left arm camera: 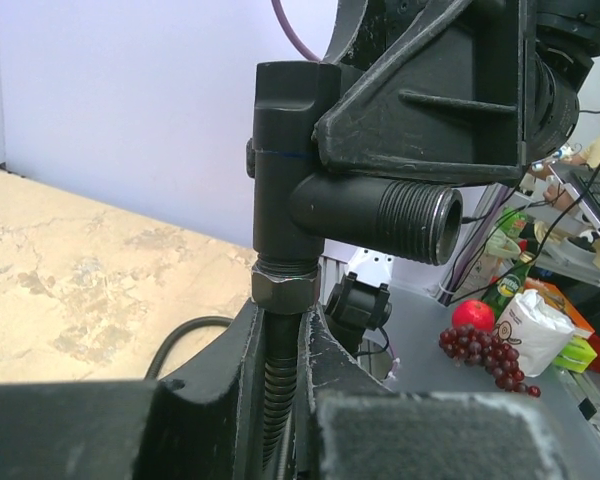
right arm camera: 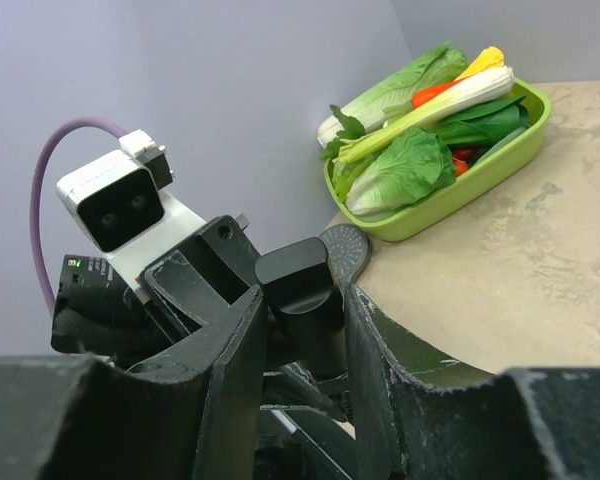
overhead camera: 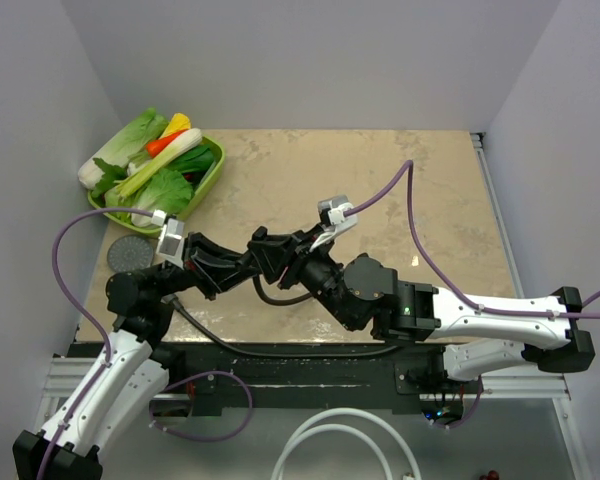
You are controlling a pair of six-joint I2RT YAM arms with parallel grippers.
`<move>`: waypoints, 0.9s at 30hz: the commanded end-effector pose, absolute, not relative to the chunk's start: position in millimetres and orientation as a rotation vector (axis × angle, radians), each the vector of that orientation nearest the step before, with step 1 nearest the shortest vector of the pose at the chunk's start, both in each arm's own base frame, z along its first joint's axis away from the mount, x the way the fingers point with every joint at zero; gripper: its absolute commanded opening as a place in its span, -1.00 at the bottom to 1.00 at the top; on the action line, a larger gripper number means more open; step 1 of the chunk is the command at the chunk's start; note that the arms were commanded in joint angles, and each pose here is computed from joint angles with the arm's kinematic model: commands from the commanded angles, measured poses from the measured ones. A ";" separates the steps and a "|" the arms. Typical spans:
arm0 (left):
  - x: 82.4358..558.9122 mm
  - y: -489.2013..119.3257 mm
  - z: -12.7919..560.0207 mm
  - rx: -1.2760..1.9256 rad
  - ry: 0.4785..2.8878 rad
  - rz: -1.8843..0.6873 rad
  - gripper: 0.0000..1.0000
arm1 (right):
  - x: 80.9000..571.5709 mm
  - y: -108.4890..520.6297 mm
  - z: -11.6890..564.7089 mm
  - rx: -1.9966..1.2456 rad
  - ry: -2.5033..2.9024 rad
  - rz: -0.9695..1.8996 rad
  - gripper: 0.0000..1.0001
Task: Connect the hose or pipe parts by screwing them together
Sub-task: Install the adaptor on the pipeline.
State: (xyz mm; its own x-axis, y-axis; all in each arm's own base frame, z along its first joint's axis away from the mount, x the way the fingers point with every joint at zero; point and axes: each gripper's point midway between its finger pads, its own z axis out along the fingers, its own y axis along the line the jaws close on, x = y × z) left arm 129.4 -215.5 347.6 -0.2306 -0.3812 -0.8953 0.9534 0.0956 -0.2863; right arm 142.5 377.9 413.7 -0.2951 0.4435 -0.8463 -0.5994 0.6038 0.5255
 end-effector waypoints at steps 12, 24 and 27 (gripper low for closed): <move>125.8 -209.5 367.9 0.651 1.072 -1.422 -1.00 | 141.8 372.7 424.9 -0.122 1.564 1.030 0.24; 124.0 -209.3 367.1 0.656 1.068 -1.427 -1.00 | 147.2 354.7 430.4 -0.071 1.556 1.001 0.56; 123.3 -209.3 366.3 0.658 1.070 -1.428 -1.00 | 147.0 351.5 434.8 -0.065 1.547 1.008 0.63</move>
State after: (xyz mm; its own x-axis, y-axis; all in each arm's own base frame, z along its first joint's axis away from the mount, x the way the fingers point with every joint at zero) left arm 128.7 -214.5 348.4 -0.2361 -0.3982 -0.8864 0.9514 0.0907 -0.2942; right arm 145.2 370.0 407.1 -0.2912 0.4200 -0.8596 -0.5789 0.6380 0.5078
